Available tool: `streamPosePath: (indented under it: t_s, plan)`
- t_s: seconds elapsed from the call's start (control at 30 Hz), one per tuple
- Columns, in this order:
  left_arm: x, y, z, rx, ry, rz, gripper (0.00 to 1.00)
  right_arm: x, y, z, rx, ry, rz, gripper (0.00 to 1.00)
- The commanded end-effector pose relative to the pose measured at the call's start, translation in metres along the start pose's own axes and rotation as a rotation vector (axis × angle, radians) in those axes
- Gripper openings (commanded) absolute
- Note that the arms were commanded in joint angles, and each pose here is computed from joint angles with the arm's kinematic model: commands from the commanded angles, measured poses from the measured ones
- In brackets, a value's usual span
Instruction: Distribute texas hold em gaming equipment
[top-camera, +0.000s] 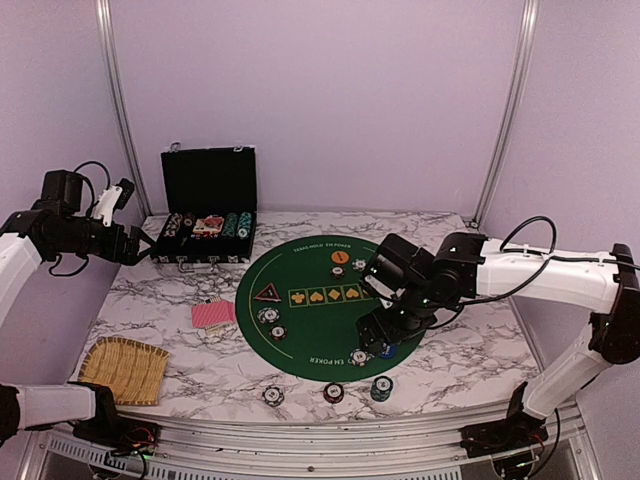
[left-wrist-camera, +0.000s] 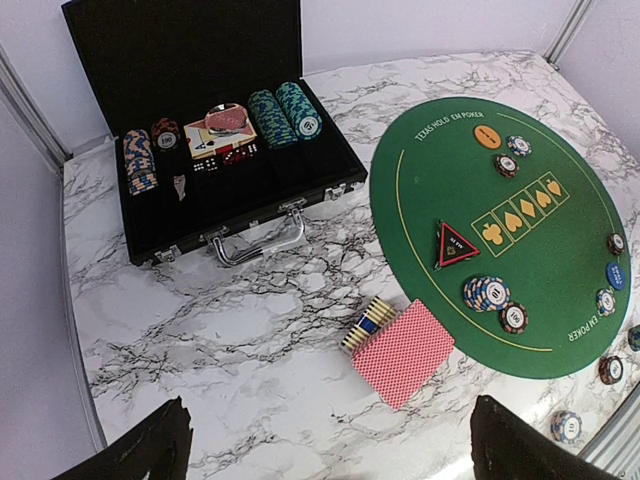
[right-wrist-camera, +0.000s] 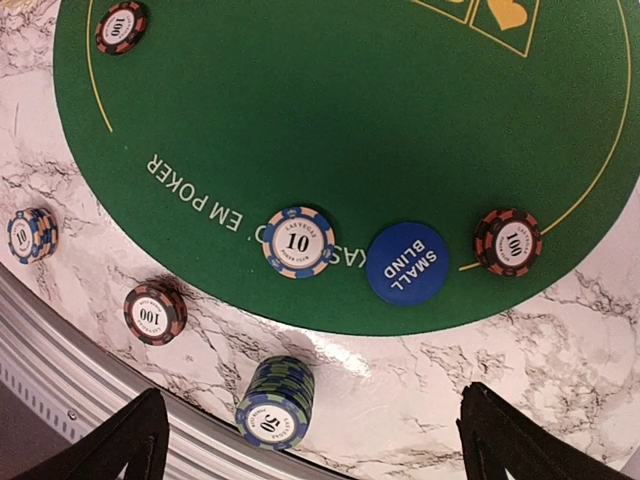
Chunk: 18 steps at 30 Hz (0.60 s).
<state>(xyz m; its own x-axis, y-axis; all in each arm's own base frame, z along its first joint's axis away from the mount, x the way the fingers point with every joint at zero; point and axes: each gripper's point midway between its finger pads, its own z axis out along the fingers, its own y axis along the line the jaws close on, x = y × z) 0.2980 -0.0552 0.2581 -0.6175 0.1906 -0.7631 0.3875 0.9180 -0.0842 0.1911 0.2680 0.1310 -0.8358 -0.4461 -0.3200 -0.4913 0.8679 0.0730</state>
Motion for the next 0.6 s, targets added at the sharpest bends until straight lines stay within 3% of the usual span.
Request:
streamPosePath:
  t_s: [0.0, 0.3, 0.57]
  plan:
    - [0.001, -0.002, -0.003, 0.007, 0.009, 0.002, 0.99, -0.001, 0.016, -0.003, -0.078, -0.020, -0.002, 0.99]
    - [0.004, -0.007, -0.001, 0.036, 0.012, -0.010, 0.99, 0.021, 0.038, 0.004, -0.106, 0.028, -0.057, 0.98]
    - [0.002, -0.008, -0.001, 0.045, 0.007, -0.015, 0.99, 0.056, 0.039, 0.028, -0.067, 0.120, -0.095, 0.92]
